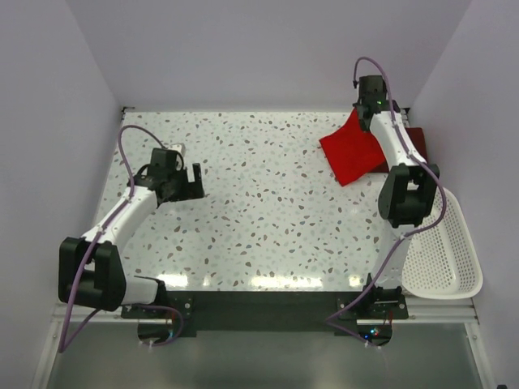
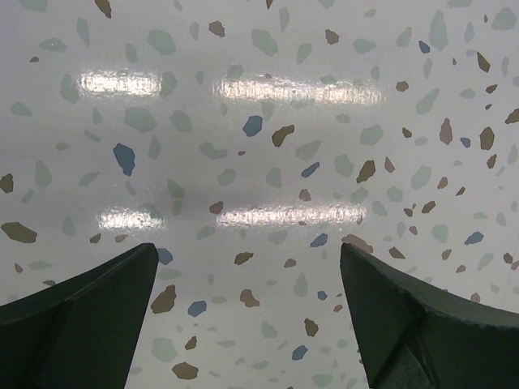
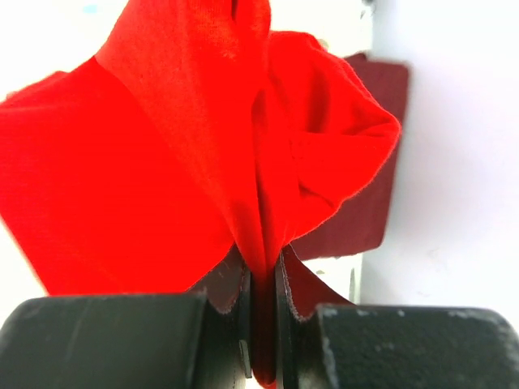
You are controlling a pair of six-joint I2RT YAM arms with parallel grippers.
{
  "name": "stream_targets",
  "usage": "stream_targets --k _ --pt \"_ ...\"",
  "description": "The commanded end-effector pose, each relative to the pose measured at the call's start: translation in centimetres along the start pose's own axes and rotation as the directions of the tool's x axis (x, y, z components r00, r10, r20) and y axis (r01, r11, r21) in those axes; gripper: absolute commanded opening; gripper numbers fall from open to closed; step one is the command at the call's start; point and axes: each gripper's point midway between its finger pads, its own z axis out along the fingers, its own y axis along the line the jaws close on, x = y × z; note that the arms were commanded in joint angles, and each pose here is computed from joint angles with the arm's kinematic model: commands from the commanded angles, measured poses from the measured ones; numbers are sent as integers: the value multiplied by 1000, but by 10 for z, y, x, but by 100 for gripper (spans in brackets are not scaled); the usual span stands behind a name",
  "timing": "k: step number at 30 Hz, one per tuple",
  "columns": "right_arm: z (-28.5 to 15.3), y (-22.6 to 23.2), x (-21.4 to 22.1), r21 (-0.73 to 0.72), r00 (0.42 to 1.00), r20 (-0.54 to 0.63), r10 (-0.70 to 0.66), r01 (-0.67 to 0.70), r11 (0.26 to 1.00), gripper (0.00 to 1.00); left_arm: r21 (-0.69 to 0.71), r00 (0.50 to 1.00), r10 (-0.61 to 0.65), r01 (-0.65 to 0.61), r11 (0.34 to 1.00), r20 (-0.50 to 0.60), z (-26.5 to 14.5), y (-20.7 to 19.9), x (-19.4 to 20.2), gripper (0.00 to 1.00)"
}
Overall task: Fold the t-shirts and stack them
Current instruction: Neatly place the folded tshirt to the corner
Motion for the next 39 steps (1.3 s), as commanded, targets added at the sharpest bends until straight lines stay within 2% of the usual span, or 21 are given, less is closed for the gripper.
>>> stream_targets --k 1,6,12,18,27,33,39 --pt "-16 -31 -38 80 995 93 23 -31 996 0 33 1000 -13 12 999 26 2 -5 -9 100" --pt "-23 -49 -46 97 994 105 41 -51 994 0 48 1000 -11 11 999 13 4 -7 -7 100" --pt "-25 -59 -43 98 994 99 40 -49 994 0 57 1000 -12 12 998 1 6 -7 -5 100" --pt "-18 -89 -35 125 993 96 73 -85 989 0 66 1000 -11 12 998 -17 10 -9 -1 100" --pt "23 -115 -10 137 992 57 113 -119 983 0 63 999 -15 17 998 -39 15 -7 3 100" --pt "48 -135 8 227 989 37 142 -147 963 0 36 999 -16 18 999 -48 18 -1 5 100" --pt "78 -144 28 342 993 -10 119 -108 934 0 10 997 -16 17 1000 -71 25 4 10 100"
